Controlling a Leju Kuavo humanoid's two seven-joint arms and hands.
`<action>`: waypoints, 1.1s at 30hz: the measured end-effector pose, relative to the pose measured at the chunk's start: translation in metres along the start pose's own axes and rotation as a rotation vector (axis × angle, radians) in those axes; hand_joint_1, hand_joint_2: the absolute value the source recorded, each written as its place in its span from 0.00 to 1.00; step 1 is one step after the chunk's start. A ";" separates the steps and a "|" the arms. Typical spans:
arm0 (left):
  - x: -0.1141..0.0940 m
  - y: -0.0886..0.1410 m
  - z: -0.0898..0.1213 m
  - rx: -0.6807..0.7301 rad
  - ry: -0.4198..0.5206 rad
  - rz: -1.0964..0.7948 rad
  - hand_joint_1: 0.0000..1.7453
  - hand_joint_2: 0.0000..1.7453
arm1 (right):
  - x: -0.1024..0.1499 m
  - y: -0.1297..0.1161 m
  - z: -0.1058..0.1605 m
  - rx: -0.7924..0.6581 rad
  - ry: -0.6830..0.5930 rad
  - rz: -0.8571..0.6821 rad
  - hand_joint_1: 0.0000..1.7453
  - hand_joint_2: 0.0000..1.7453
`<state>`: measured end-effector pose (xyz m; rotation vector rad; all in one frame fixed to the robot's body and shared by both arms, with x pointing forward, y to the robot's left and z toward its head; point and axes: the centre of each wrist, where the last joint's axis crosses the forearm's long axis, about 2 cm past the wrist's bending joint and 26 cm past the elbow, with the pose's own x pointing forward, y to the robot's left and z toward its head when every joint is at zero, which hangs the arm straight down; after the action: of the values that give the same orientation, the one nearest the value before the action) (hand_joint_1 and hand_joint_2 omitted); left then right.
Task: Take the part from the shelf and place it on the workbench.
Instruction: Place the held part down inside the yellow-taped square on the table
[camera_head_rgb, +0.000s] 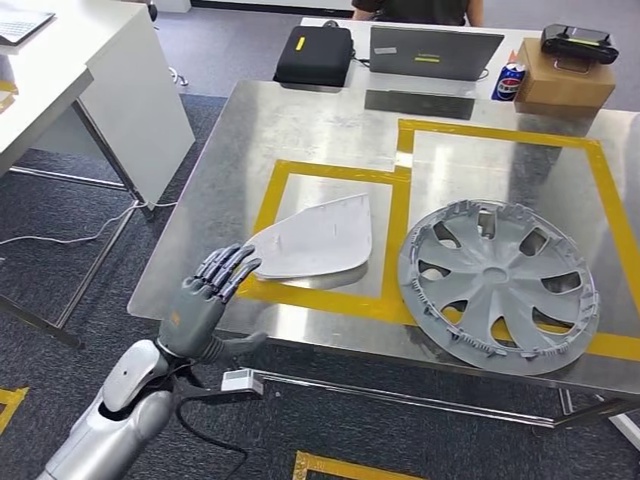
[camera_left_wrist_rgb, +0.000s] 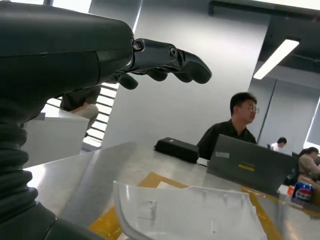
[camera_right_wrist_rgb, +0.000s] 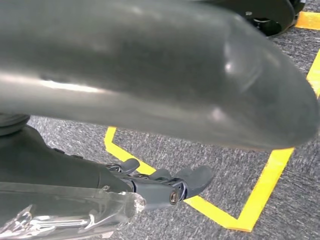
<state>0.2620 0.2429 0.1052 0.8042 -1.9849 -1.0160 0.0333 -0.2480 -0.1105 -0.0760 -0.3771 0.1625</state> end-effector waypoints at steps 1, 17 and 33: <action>0.001 0.003 0.004 0.028 0.011 0.007 0.00 0.00 | 0.000 0.000 0.000 -0.001 -0.001 0.001 0.00 0.00; -0.057 0.038 0.039 0.365 0.343 0.092 0.00 0.00 | 0.002 -0.001 -0.001 -0.010 0.000 0.012 0.00 0.00; -0.119 -0.041 0.201 0.254 1.042 0.238 0.00 0.00 | 0.001 0.001 0.000 0.001 0.004 0.028 0.00 0.00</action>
<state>0.1644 0.3928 -0.0499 0.9363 -1.2399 -0.1039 0.0338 -0.2471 -0.1104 -0.0805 -0.3725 0.1898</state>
